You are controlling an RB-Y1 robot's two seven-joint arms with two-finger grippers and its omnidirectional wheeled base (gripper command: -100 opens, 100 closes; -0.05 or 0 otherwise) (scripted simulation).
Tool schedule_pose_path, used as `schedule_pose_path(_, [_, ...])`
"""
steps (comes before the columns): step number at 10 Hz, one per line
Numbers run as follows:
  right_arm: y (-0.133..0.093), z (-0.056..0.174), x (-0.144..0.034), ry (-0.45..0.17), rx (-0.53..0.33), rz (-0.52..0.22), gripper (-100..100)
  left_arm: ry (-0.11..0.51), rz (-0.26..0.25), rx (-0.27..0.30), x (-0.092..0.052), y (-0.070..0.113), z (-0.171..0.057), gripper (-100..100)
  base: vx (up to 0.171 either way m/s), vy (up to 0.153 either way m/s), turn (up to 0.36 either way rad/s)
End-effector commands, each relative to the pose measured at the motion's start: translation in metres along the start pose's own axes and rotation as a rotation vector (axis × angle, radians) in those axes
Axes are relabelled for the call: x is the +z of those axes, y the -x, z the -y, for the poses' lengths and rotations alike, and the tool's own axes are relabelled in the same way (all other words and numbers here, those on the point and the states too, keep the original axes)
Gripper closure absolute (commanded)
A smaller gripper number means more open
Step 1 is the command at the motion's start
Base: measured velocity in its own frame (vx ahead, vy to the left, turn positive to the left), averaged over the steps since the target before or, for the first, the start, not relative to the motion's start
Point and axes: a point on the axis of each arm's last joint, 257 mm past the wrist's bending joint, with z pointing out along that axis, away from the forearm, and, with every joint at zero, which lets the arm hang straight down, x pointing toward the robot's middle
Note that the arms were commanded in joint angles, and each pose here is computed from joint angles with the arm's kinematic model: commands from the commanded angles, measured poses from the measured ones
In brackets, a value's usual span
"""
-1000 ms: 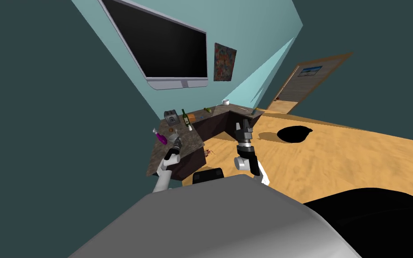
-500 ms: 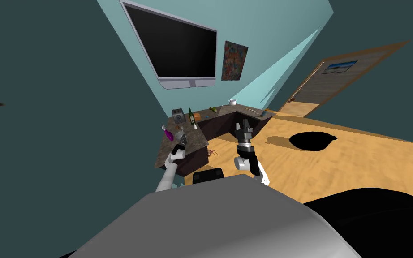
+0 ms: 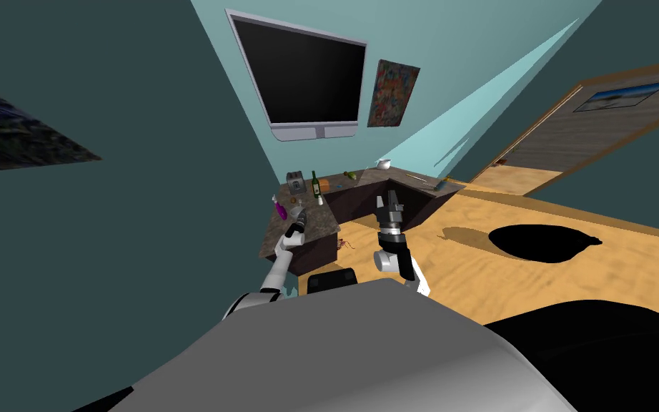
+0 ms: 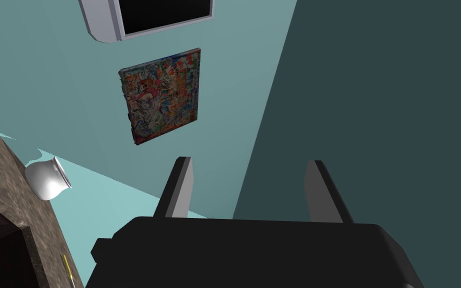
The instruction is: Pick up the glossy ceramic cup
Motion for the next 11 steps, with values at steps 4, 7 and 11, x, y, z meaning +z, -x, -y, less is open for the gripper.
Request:
schedule_pose_path(4, [0.0, 0.0, 0.0, 0.0, 0.0, 0.0, 0, -0.005, -0.021, 0.016, 0.008, -0.012, 0.007, 100, -0.001, 0.006, 0.039])
schedule_pose_path(7, [0.0, 0.0, 0.0, 0.0, 0.0, 0.0, 0, -0.003, -0.021, 0.016, 0.008, -0.012, 0.006, 100, 0.0, 0.0, 0.0])
schedule_pose_path(11, [0.0, 0.0, 0.0, 0.0, 0.0, 0.0, 0, 0.005, 0.056, -0.031, -0.013, 0.039, -0.011, 100, 0.002, -0.014, -0.17])
